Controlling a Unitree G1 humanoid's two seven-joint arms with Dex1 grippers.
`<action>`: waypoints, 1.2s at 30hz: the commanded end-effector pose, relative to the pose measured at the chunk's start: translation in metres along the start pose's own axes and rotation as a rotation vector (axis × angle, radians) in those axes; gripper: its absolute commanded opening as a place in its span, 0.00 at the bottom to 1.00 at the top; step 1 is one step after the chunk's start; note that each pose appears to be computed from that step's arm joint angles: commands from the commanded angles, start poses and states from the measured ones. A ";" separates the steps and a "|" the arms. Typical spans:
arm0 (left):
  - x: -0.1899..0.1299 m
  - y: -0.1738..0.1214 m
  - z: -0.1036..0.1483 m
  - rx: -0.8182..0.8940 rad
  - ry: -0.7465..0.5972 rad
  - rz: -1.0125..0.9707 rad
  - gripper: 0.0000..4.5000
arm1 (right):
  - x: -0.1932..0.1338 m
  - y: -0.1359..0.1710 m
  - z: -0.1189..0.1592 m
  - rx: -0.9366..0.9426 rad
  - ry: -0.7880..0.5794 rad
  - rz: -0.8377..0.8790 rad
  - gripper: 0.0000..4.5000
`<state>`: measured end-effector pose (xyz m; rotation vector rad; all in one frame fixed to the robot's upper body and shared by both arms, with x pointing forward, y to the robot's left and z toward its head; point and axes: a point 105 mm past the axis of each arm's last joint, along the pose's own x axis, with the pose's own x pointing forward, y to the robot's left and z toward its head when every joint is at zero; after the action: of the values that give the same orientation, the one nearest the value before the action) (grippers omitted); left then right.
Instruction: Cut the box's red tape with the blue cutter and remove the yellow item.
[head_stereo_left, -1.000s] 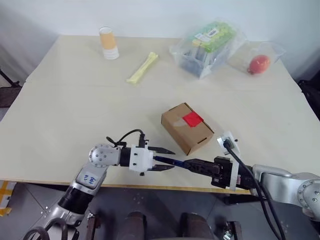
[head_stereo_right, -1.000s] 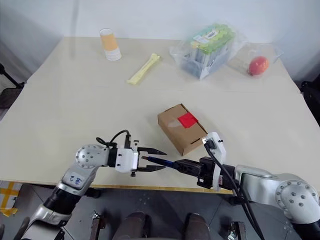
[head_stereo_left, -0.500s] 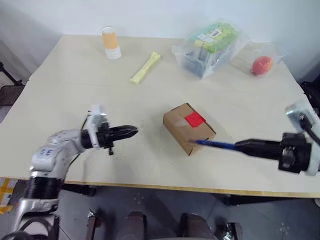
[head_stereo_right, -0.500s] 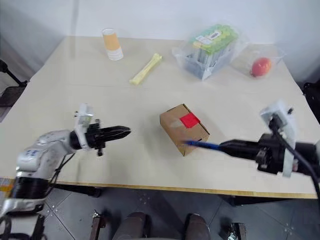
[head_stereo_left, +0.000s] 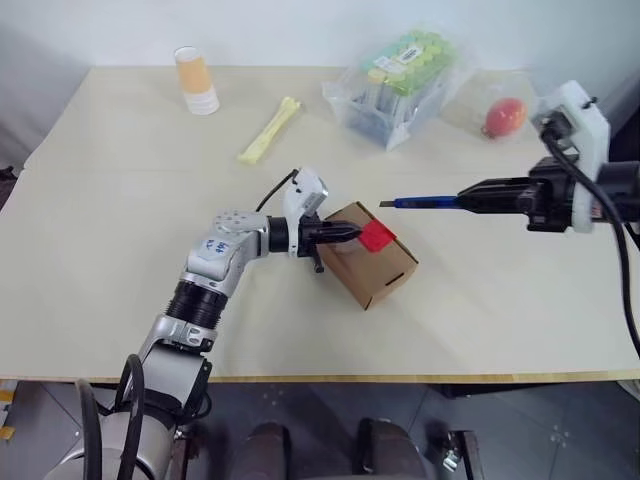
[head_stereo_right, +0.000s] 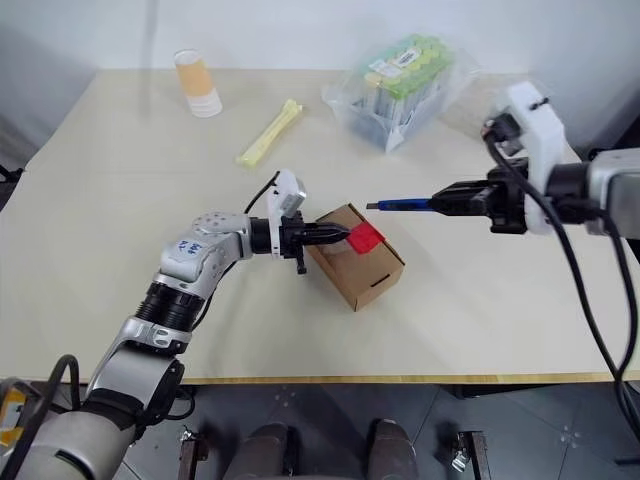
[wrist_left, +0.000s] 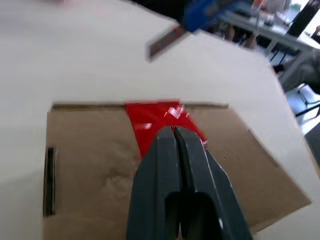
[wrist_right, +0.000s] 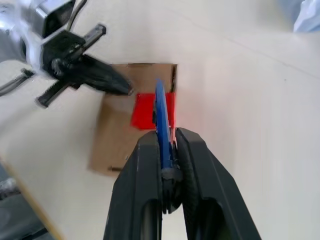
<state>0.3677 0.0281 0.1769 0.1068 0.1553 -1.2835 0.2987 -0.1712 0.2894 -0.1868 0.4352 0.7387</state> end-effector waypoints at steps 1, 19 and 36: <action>0.005 -0.005 0.002 0.022 0.033 -0.002 0.01 | 0.003 -0.006 0.008 -0.029 0.011 -0.044 0.03; 0.000 -0.004 -0.010 0.012 0.110 0.036 0.01 | 0.018 -0.003 -0.001 -0.062 0.068 -0.002 0.03; 0.023 -0.004 -0.048 0.064 0.270 0.052 0.01 | 0.021 -0.006 -0.007 -0.094 0.340 0.033 0.03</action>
<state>0.3697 0.0082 0.1691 0.3242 0.1772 -1.2385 0.3203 -0.1633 0.2729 -0.4038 0.6901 0.7422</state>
